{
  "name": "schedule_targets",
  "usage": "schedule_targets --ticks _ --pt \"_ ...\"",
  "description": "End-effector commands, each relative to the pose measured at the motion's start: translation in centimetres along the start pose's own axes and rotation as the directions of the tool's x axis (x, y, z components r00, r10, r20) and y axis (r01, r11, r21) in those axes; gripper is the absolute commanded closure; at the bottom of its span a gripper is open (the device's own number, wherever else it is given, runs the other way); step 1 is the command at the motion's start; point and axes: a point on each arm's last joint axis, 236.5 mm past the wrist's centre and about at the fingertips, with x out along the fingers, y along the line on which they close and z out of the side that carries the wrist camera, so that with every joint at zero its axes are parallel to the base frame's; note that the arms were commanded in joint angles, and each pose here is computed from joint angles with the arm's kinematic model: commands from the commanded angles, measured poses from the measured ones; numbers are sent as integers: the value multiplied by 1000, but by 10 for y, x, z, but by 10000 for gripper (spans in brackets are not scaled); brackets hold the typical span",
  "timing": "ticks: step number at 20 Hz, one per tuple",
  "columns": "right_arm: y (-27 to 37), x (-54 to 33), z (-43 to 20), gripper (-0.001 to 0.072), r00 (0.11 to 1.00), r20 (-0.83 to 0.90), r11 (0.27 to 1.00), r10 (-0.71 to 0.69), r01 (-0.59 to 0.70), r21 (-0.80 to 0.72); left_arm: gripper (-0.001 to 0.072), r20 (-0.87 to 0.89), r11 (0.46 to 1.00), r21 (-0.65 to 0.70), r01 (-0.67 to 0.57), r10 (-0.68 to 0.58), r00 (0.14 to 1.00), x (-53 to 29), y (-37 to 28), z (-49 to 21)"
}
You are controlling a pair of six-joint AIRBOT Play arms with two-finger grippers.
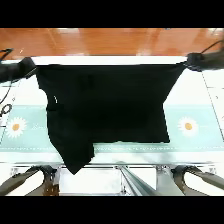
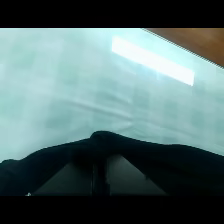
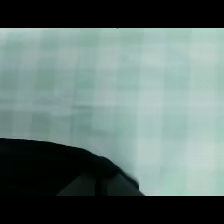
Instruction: Fold the shirts.
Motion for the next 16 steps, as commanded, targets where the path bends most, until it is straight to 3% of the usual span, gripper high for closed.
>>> schedule_targets --ticks 1,9,16 --pt "-14 87 18 682 999 14 994 39 -41 104 676 -44 1000 -6 -1 1 999 86 10 17" --pt "-20 147 57 683 995 56 975 85 -95 200 677 -39 999 -24 24 -25 999 146 13 61" --pt "-22 156 46 683 996 10 975 91 -91 202 676 -213 999 31 -28 34 977 153 35 22"
